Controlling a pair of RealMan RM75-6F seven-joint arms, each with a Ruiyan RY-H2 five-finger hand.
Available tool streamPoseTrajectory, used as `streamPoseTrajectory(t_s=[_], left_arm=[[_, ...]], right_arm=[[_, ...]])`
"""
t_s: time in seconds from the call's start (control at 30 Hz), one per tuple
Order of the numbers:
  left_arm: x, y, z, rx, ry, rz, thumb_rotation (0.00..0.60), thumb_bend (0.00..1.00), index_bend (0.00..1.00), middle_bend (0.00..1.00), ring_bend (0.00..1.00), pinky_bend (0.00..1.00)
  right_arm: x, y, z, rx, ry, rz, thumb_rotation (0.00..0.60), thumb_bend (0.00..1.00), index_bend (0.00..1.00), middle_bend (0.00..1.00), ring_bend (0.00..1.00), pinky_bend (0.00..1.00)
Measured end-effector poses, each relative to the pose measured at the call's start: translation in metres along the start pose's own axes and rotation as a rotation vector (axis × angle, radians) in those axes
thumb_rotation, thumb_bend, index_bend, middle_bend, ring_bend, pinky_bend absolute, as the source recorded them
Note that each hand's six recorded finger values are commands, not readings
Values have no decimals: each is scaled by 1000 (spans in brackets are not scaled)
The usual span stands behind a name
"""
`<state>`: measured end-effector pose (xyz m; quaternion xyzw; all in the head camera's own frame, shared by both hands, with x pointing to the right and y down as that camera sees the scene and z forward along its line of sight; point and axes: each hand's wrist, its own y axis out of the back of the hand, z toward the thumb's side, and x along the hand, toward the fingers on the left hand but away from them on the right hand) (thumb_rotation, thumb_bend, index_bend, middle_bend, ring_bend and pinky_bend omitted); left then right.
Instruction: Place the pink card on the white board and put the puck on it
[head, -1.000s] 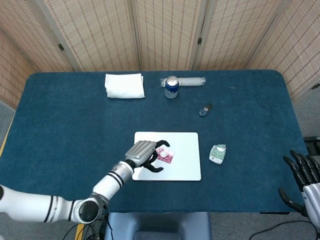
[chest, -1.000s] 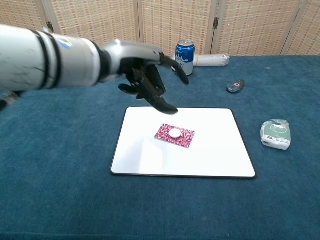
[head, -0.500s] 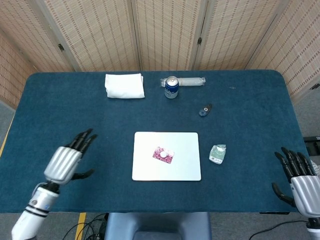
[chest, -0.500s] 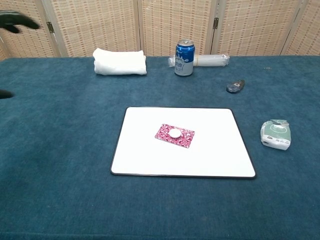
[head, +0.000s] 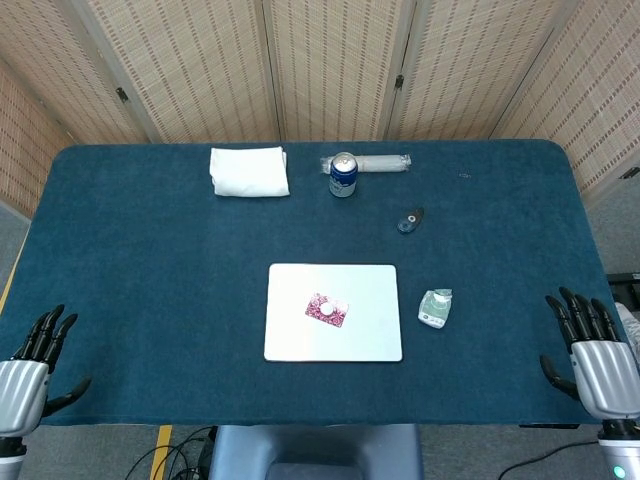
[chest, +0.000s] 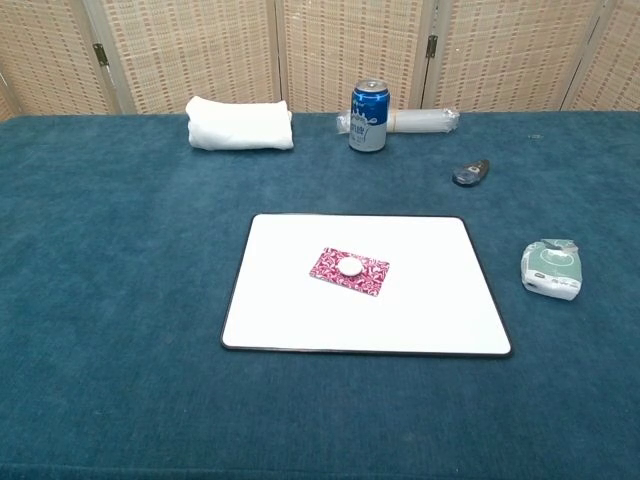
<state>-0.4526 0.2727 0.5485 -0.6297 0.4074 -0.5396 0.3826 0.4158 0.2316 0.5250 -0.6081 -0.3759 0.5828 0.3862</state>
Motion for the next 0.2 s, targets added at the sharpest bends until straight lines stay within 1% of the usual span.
streamPoseTrajectory(t_s=[0.2], left_arm=[[-3, -1, 2, 6, -6, -7, 600, 246, 0, 0, 49, 409]], right_arm=[[9, 5, 5, 3, 13, -27, 600, 278, 20, 0, 0, 0]])
